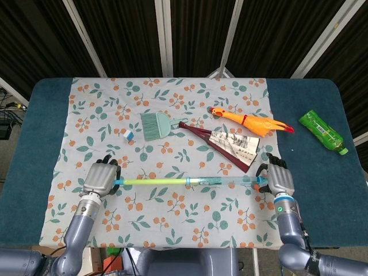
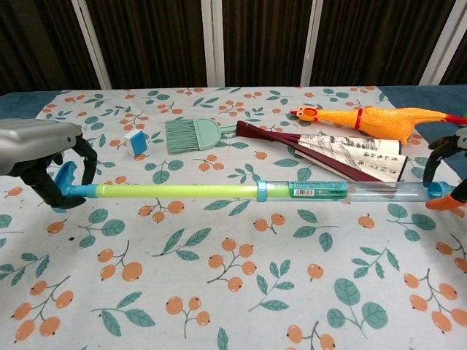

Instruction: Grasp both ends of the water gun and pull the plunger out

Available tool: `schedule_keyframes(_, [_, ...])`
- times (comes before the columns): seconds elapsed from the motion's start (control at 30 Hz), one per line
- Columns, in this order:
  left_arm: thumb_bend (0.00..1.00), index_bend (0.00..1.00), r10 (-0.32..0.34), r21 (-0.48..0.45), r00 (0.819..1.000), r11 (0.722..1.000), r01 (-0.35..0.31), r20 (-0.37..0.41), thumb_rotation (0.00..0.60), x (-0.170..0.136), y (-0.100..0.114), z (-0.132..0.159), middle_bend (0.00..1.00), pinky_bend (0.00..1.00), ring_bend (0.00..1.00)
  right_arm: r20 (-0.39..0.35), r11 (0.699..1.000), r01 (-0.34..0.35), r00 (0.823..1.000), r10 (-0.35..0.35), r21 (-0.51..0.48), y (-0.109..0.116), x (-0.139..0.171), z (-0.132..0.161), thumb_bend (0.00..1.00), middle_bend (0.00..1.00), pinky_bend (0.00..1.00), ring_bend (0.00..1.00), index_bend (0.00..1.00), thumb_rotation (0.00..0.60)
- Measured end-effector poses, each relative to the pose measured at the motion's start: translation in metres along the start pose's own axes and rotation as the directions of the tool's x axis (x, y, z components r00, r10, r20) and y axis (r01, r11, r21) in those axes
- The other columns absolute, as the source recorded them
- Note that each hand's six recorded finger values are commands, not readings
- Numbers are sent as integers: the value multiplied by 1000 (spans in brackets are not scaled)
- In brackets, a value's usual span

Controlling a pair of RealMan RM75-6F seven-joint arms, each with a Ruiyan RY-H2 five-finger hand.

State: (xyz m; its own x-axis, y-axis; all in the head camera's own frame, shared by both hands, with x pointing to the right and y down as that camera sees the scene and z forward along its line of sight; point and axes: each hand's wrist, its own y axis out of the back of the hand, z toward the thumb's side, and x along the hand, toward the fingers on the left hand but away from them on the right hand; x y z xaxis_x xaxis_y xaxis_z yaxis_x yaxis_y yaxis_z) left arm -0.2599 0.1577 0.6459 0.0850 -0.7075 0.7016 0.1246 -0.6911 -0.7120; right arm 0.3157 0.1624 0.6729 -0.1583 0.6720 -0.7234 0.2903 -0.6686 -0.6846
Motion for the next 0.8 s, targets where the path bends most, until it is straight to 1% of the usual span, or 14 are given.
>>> schedule_keyframes(0.17, [509,696,0,8,1000,1000,0,0,600,-2,-1,-7,263,260,118,12,1000,4,1000,-4,6,3,-1,-8,313,77,0,0,632,600])
schedule_keyframes(0.4, [509,696,2,31,1000,1000,-2,-7,600,-5,0,-18,263,260,118,20,1000,9,1000,-9,-11,9,-2,-13,313,77,0,0,632,600])
schedule_keyframes(0.8, [509,696,0,31,1000,1000,1,-25,600,-11,-1,-34,262,260,118,29,1000,-4,1000,5,-22,5,0,-21,314,77,0,0,632,600])
